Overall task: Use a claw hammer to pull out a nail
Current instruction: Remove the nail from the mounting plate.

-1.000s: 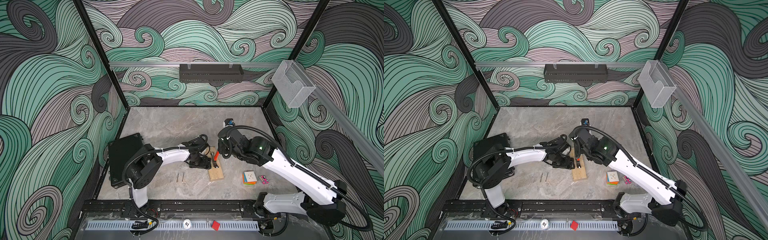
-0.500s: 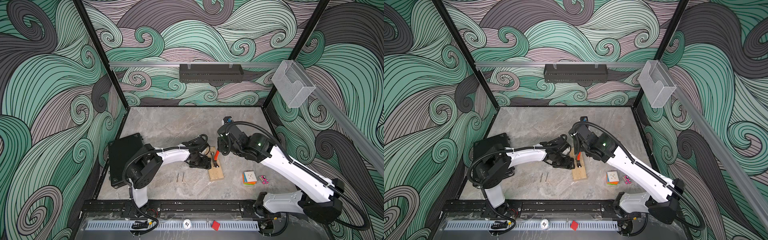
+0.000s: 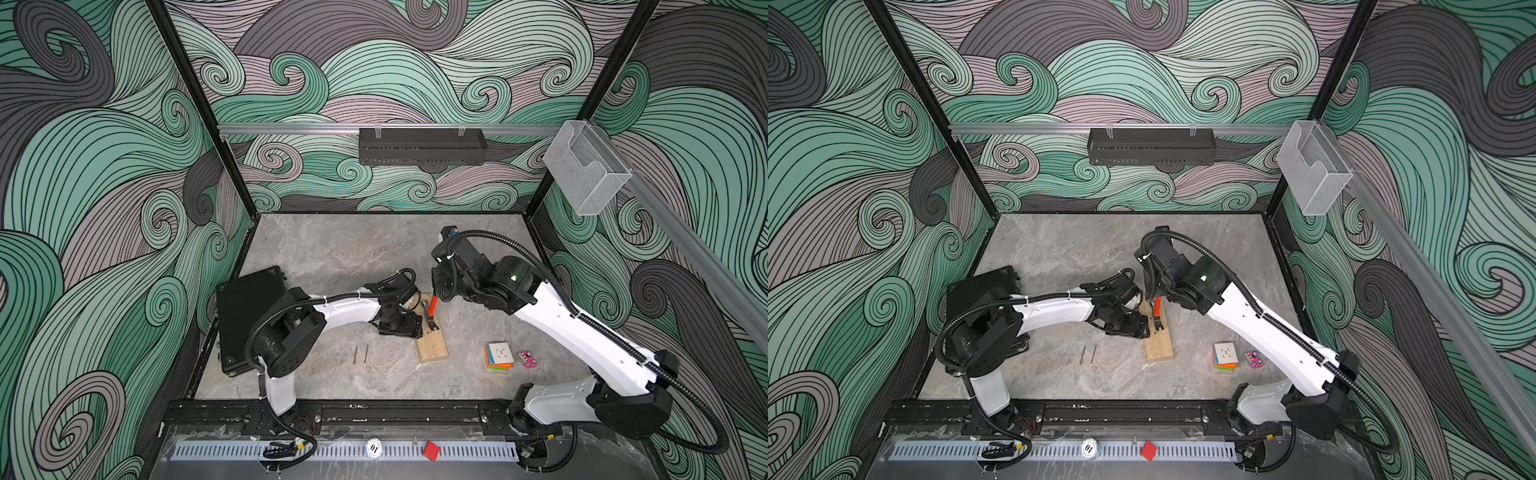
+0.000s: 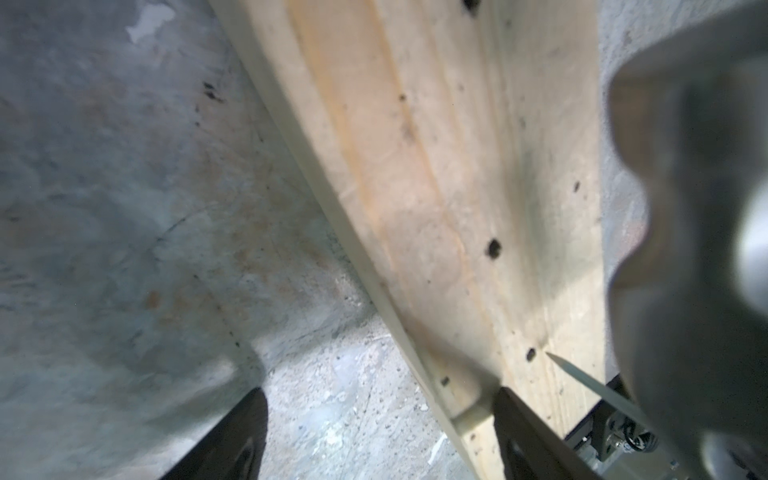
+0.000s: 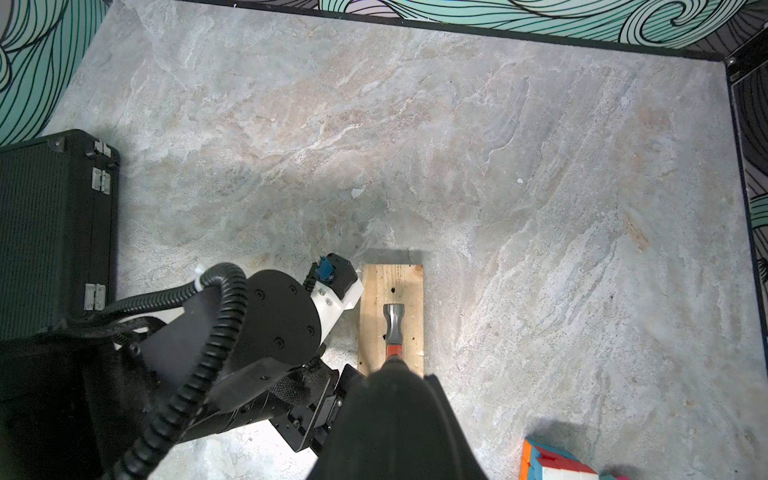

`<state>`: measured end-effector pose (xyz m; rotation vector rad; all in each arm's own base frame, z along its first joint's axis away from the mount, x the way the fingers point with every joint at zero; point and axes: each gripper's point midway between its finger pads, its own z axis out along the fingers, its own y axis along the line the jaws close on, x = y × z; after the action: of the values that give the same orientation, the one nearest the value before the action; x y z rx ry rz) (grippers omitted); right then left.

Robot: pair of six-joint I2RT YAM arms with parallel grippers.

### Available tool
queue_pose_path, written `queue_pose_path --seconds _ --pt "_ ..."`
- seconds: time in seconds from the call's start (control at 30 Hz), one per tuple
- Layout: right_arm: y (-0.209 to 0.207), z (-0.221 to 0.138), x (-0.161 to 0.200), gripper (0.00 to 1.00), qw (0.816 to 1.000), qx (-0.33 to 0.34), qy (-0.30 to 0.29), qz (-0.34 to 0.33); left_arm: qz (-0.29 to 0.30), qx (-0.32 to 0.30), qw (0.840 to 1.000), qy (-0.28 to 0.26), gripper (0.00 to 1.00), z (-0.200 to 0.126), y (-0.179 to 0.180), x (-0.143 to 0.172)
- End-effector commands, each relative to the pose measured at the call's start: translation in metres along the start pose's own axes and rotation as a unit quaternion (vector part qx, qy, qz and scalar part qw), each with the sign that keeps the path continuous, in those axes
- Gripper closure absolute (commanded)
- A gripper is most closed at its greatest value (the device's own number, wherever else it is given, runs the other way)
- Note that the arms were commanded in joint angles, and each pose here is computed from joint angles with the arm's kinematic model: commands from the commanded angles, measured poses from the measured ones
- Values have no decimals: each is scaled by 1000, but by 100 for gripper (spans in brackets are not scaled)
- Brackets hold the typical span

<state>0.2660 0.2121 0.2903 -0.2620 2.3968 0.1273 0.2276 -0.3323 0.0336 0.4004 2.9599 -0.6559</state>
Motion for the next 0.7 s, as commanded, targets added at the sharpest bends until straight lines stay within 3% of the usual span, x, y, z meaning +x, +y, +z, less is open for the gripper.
queue_pose_path --seconds 0.0,0.67 --pt "0 -14 -27 95 999 -7 -38 -1 -17 -115 992 40 18 22 57 24" --pt "5 -23 -76 94 997 -18 -71 -37 -5 -107 994 17 18 8 46 11"
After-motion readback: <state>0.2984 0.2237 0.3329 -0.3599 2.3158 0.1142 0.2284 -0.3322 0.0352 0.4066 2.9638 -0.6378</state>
